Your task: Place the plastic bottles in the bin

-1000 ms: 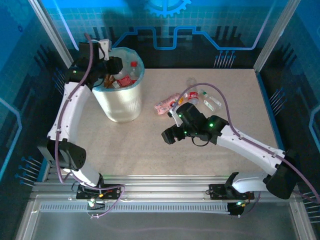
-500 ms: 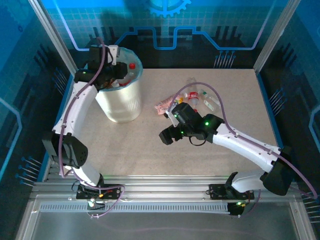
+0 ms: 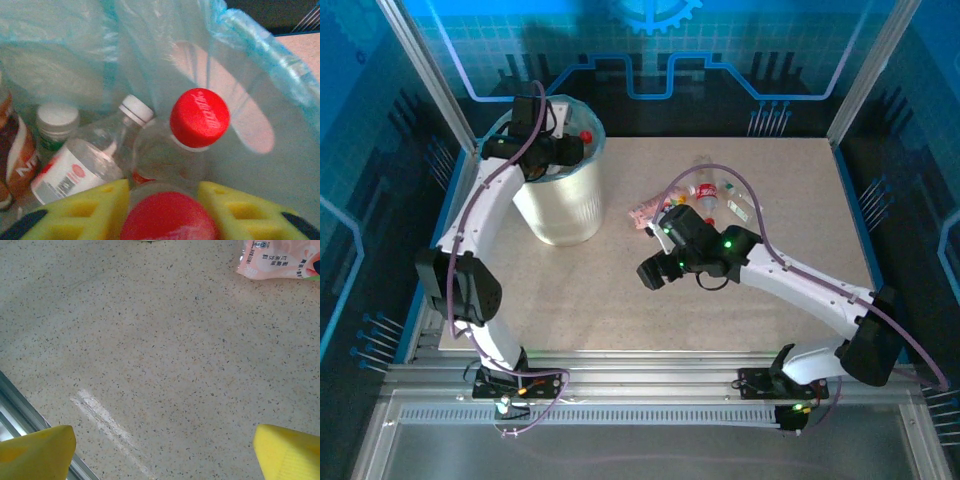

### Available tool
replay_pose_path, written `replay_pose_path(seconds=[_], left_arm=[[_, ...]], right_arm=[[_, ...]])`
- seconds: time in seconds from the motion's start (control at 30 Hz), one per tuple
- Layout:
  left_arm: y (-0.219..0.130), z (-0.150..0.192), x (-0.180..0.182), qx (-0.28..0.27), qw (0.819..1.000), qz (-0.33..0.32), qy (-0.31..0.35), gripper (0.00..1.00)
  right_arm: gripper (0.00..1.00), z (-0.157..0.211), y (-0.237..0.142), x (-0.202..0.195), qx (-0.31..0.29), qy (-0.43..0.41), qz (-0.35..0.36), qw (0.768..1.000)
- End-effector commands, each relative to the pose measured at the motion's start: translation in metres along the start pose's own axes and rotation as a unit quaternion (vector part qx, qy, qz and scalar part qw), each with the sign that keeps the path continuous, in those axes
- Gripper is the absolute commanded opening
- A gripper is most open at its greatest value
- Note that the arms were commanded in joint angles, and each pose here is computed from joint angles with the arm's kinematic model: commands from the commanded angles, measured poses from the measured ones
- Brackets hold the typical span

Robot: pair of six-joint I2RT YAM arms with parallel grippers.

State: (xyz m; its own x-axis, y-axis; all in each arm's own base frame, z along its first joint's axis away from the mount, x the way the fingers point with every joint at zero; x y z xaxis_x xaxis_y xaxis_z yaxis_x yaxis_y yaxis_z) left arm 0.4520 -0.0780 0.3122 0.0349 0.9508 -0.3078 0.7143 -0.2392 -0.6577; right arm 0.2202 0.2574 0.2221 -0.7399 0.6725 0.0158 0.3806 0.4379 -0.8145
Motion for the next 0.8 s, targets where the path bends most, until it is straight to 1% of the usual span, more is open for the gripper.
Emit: replay_pose_path(seconds=[0.0,0.1,0.2,0.3,0.4,0.53,0.6,0.7,0.77], left_arm=[[-0.041,-0.017,-0.016,-0.010,1.000,0.028,-0.010,0.56],[-0.083,-0.045,-0.026,-0.075,0.997,0.030,-0.009,0.67],[-0.118,-0.060,-0.030,-0.128,0.991,0.026,-0.005,0.68],[-0.139,-0.058,-0.035,-0.151,0.988,0.038,-0.011,0.66],[-0.139,-0.037,-0.052,-0.146,0.987,0.061,0.012,0.63],[-0.123,0.005,-0.091,-0.102,0.987,0.102,0.065,0.59],[-0.119,0.023,-0.112,-0.086,0.984,0.125,0.094,0.55],[-0.121,0.053,-0.155,-0.079,0.969,0.179,0.153,0.54],[-0.122,0.079,-0.185,-0.065,0.953,0.228,0.187,0.56]], right_arm=[[0.93,-0.009,-0.013,0.004,-0.011,-0.008,0.006,1.000],[0.93,-0.013,-0.021,0.002,-0.024,-0.003,0.012,1.000],[0.93,-0.015,-0.030,-0.002,-0.034,0.005,0.028,0.999],[0.94,-0.016,-0.036,-0.012,-0.036,0.016,0.058,0.998],[0.94,-0.015,-0.039,-0.031,-0.029,0.043,0.088,0.995],[0.94,-0.010,-0.039,-0.068,-0.009,0.113,0.102,0.988],[0.93,-0.007,-0.037,-0.086,-0.004,0.143,0.100,0.985],[0.91,-0.003,-0.034,-0.116,0.002,0.181,0.109,0.977],[0.90,0.000,-0.030,-0.138,0.006,0.200,0.122,0.972]])
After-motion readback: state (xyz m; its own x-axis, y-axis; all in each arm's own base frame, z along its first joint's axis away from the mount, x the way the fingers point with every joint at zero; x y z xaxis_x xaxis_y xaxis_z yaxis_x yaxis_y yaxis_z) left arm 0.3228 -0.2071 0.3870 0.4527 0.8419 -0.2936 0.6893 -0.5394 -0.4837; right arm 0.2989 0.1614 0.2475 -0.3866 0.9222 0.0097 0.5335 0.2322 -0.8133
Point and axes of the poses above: each hand's point on the last joint's axis, 136 mm out from that joint toward the fingers, its own y axis out along the fingers, its own x axis along the line the jaws close on, z = x × y, the point moved 4 cm from there along -y, back along the fingers, and after that the axes turned 11 degrees about -y, right-handed, at the moved point
